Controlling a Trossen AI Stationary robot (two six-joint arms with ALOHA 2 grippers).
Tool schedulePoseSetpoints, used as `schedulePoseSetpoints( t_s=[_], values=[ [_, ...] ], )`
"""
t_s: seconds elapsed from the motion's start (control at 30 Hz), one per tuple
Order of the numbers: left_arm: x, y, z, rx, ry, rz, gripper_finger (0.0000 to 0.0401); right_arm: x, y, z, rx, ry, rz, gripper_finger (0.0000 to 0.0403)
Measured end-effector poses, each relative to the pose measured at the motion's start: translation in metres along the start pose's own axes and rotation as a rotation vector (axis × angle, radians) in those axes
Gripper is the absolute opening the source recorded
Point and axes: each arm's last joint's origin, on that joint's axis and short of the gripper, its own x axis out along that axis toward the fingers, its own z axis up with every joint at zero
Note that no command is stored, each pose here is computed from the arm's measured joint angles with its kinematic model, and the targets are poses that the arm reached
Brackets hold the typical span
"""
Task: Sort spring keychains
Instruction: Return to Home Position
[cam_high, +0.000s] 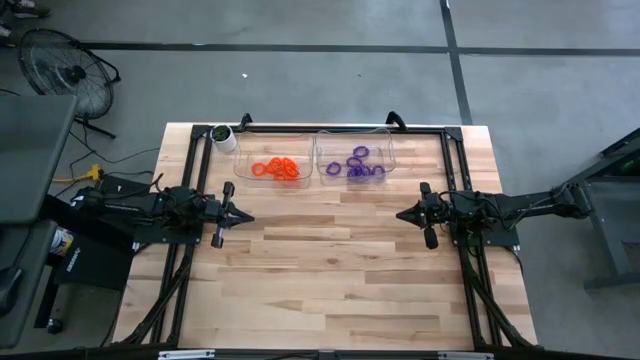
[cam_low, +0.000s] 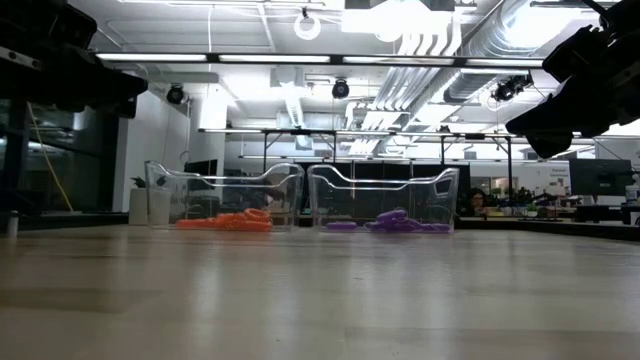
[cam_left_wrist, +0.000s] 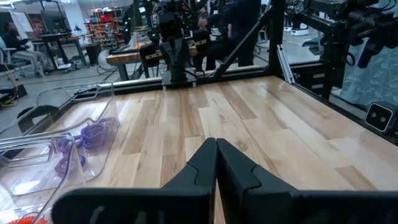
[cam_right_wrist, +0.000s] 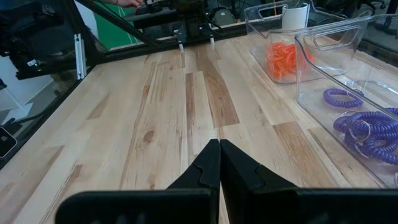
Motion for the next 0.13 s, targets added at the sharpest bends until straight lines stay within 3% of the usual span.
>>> schedulePoseSetpoints(
  t_s=[0.13],
  values=[
    [0.0,0.0,0.0,0.0,0.0,0.0,0.0001,0.0,0.0,-0.0001,0.0,0.0,0.0,0.0]
  ],
)
